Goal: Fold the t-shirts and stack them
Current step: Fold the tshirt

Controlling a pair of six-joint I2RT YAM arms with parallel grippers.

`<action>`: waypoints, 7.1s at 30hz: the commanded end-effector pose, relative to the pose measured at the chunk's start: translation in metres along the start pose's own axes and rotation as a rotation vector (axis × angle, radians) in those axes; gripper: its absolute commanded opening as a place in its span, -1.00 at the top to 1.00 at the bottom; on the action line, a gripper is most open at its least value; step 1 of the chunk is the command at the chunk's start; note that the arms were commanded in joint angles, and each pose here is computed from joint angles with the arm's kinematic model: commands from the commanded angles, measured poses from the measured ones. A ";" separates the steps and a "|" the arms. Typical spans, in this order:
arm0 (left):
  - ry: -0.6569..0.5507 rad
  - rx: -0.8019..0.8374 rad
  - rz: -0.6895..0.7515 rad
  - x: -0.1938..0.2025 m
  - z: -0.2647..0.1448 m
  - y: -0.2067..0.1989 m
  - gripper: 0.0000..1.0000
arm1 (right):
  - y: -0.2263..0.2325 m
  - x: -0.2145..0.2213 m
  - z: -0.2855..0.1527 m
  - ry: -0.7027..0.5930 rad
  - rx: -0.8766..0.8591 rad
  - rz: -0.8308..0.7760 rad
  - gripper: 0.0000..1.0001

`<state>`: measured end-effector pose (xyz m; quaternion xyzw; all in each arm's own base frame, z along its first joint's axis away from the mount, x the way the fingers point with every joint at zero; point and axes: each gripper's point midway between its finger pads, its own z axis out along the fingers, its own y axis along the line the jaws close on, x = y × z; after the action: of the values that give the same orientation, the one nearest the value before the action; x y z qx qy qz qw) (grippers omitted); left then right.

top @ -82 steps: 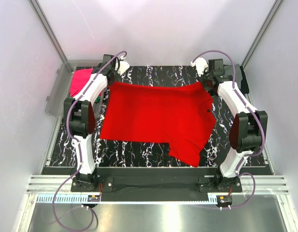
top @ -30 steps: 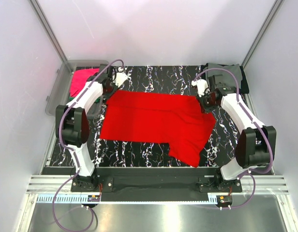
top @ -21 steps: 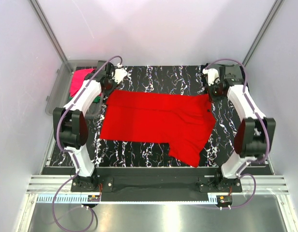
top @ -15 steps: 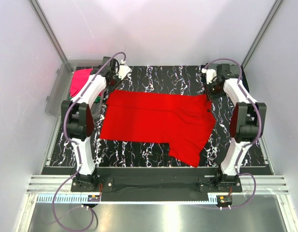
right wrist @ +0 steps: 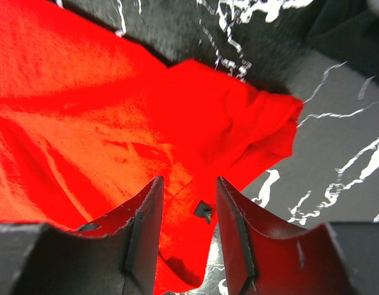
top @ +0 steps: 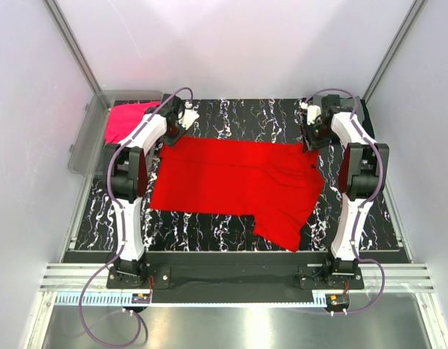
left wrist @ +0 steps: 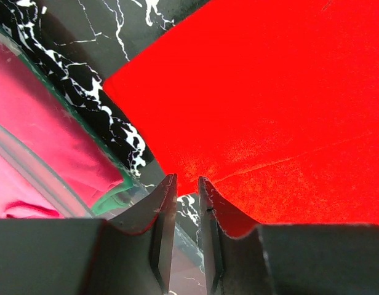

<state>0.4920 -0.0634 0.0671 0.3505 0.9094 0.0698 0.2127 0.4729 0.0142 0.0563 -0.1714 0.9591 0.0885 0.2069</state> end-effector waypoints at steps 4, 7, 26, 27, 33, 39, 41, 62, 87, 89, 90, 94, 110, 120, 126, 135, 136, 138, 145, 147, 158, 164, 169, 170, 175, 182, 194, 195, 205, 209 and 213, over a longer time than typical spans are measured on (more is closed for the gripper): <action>0.002 -0.031 -0.009 -0.005 0.004 0.006 0.53 | 0.005 0.008 0.007 0.038 -0.048 0.029 0.08; 0.015 -0.032 -0.010 -0.002 0.008 0.006 0.53 | 0.004 0.014 0.013 0.057 -0.050 0.034 0.10; 0.076 -0.030 0.008 0.020 0.024 -0.002 0.65 | -0.027 -0.001 -0.020 0.004 0.072 0.000 1.00; 0.073 -0.032 0.007 0.019 0.023 -0.001 0.65 | -0.027 -0.001 -0.021 0.002 0.073 0.000 1.00; 0.069 -0.036 0.011 0.018 0.022 0.000 0.67 | -0.027 0.006 -0.021 0.015 0.071 0.004 1.00; 0.081 -0.039 0.016 0.023 0.021 -0.001 0.67 | -0.017 0.001 -0.020 -0.012 0.014 0.024 0.70; 0.082 -0.040 0.014 0.024 0.020 -0.001 0.67 | -0.011 -0.003 -0.021 -0.031 -0.020 0.034 0.33; 0.091 -0.054 0.022 0.027 0.018 0.001 0.67 | -0.013 -0.001 0.020 0.027 -0.081 0.093 0.25; 0.094 -0.048 0.021 0.027 0.022 -0.001 0.68 | -0.026 -0.002 -0.023 0.027 0.053 0.013 1.00; 0.094 -0.050 0.020 0.027 0.022 0.000 0.68 | -0.027 0.001 -0.024 0.038 0.063 0.011 1.00; 0.092 -0.050 0.019 0.027 0.022 0.000 0.68 | -0.027 0.002 -0.023 0.041 0.062 0.012 1.00; 0.092 -0.052 0.022 0.027 0.021 0.001 0.68 | -0.026 0.009 -0.016 0.068 0.055 0.034 1.00; 0.093 -0.046 0.024 0.027 0.022 -0.003 0.69 | -0.041 0.042 0.009 0.207 0.116 0.067 1.00; -0.037 -0.099 0.041 -0.009 -0.037 -0.001 0.71 | -0.043 0.003 -0.046 0.055 0.187 -0.002 -0.01; -0.103 -0.026 0.089 -0.014 -0.072 -0.042 0.67 | -0.003 0.025 -0.077 -0.056 0.081 -0.235 -0.04; 0.078 0.231 0.028 0.060 -0.032 -0.127 0.85 | 0.061 0.097 -0.074 -0.022 -0.204 -0.499 0.15; 0.099 0.245 0.019 0.067 -0.027 -0.132 0.85 | 0.068 0.097 -0.073 -0.018 -0.223 -0.516 0.17; 0.113 0.269 -0.006 0.070 -0.022 -0.139 0.85 | 0.078 0.100 -0.071 -0.009 -0.257 -0.527 0.18; 0.144 0.280 -0.016 0.076 -0.013 -0.144 0.81 | 0.105 0.111 -0.053 0.064 -0.305 -0.625 0.18; 0.148 0.273 -0.014 0.077 -0.012 -0.143 0.81 | 0.101 0.115 -0.045 0.091 -0.296 -0.632 0.17; 0.162 0.262 -0.005 0.083 -0.012 -0.142 0.81 | 0.072 0.129 -0.023 0.166 -0.160 -0.682 0.18; 0.157 0.262 -0.006 0.080 -0.012 -0.141 0.81 | 0.062 0.127 -0.015 0.178 -0.113 -0.663 0.19; 0.155 0.259 -0.006 0.079 -0.012 -0.140 0.81 | 0.057 0.129 -0.011 0.191 -0.092 -0.661 0.19; 0.155 0.259 -0.006 0.079 -0.012 -0.140 0.81 | 0.056 0.131 -0.009 0.199 -0.088 -0.660 0.19; 0.157 0.256 -0.007 0.080 -0.013 -0.140 0.81 | 0.051 0.137 -0.005 0.223 -0.076 -0.654 0.23; 0.168 0.251 0.006 0.086 -0.012 -0.140 0.81 | 0.043 0.134 -0.010 0.205 -0.041 -0.634 0.24; 0.172 0.242 0.007 0.086 -0.010 -0.139 0.81 | 0.038 0.129 -0.012 0.194 -0.024 -0.600 0.63; 0.170 0.245 0.007 0.086 -0.010 -0.139 0.81 | 0.037 0.129 -0.012 0.194 -0.020 -0.599 0.64; 0.170 0.245 0.008 0.086 -0.009 -0.139 0.81 | 0.038 0.117 -0.042 0.153 0.030 -0.605 1.00; 0.171 0.246 0.010 0.087 -0.009 -0.140 0.81 | 0.042 0.113 -0.061 0.135 0.036 -0.609 1.00; 0.167 0.244 0.009 0.085 -0.009 -0.139 0.81 | 0.047 0.118 -0.068 0.140 0.023 -0.608 1.00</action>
<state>0.3456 -0.1092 0.0151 0.3703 0.9245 -0.0079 0.0901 0.3368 0.0112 0.0565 -0.4580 0.8746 0.0051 0.1590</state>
